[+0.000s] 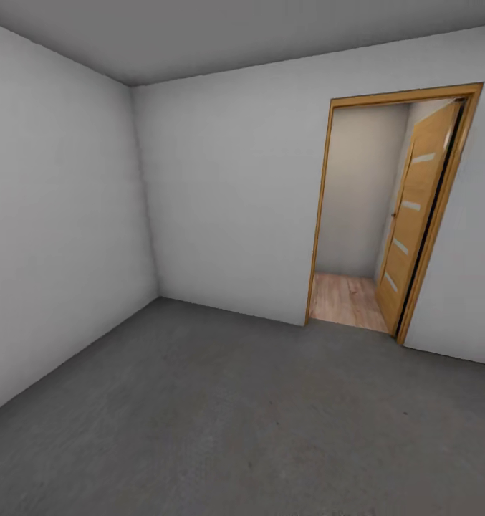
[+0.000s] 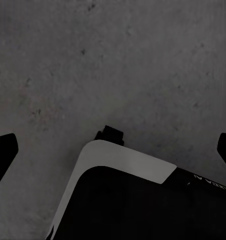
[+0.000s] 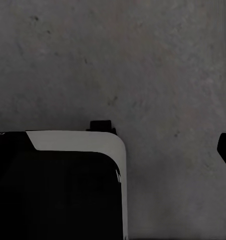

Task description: Move the two storage containers from the living room to the garage. In the garage, place one container on the floor and stack the other container on top of it (either order is fine).

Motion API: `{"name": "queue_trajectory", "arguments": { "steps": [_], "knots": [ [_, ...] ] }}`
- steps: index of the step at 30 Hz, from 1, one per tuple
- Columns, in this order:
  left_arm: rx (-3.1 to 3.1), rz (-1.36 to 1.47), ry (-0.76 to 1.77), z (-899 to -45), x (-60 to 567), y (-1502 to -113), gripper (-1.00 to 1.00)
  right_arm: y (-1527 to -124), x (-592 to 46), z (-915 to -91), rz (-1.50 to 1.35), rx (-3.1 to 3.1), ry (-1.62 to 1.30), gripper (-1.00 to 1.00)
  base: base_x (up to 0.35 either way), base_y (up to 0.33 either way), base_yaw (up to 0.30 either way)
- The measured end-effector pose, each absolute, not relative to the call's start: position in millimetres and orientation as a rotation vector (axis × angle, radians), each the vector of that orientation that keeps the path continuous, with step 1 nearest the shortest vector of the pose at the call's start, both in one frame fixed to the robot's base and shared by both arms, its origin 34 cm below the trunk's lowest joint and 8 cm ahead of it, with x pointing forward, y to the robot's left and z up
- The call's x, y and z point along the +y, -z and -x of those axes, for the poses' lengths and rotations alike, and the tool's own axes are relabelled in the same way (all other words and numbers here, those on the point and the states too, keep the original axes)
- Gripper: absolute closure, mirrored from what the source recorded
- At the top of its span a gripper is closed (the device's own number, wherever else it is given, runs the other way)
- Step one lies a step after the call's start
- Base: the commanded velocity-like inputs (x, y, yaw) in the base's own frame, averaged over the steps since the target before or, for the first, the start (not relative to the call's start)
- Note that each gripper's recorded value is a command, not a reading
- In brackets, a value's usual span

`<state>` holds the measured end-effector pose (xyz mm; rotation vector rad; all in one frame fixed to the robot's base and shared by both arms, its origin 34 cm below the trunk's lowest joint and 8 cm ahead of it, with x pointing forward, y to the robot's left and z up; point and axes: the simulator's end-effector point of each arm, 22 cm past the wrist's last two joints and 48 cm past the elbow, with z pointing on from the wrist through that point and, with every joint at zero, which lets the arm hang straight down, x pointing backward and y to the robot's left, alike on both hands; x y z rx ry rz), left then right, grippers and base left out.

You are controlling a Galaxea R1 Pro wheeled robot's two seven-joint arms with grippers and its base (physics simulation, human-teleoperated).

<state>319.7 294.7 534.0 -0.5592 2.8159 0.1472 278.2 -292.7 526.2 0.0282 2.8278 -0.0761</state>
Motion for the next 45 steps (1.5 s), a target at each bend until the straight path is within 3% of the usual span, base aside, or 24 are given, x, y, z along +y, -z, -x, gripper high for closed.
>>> {"name": "queue_trajectory", "arguments": {
  "steps": [34,45],
  "knots": [
    [2.816,0.559,-0.147,-319.6,294.6,-534.0,-1.0,-526.2,-292.7,-278.0,-0.028,2.828,0.076,-1.0,0.002,0.0,-0.296],
    [2.819,0.559,-0.146,-318.8,294.3,-534.0,-1.0,-526.4,-292.7,-278.1,-0.027,2.827,0.076,-1.0,0.151,0.0,-0.296]
  ]
}}
